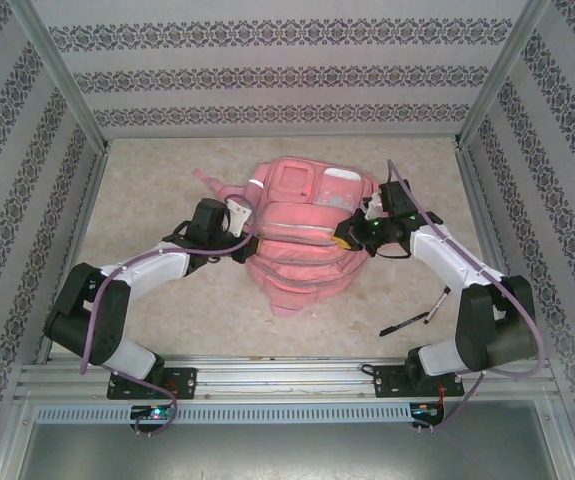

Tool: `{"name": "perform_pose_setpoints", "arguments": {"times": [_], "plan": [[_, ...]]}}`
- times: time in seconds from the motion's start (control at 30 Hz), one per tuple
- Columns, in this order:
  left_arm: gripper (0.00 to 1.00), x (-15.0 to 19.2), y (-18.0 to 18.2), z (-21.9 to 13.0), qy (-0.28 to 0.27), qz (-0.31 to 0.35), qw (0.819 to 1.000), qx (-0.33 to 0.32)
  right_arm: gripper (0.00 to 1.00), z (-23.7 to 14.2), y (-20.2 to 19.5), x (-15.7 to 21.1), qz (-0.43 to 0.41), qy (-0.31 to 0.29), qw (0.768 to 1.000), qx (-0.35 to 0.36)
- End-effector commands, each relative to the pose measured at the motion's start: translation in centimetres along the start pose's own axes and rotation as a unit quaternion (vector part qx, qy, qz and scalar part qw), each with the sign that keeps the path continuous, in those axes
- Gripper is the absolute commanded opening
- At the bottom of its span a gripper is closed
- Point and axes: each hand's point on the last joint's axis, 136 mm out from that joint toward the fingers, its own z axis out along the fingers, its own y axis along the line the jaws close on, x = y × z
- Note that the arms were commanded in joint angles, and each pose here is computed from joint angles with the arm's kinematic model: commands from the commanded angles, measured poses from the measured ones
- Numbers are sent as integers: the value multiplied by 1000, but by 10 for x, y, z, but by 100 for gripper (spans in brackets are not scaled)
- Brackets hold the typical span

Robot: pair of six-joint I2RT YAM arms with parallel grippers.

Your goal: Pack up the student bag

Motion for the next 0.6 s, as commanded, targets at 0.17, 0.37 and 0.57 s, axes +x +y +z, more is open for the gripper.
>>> {"name": "perform_pose_setpoints", "arguments": {"times": [0.17,0.37,0.57], "plan": [[0,-10,-63,-11,-15,6,998,59,58,-22,-26,-12,62,-70,993,66],[0,-30,-107,-19,-51,-13,995,89,67,-27,-20,32,150,-156,973,80],[0,-27,-144,-9,-36,-1,992,124,65,-1,-10,51,199,-163,962,93]]}}
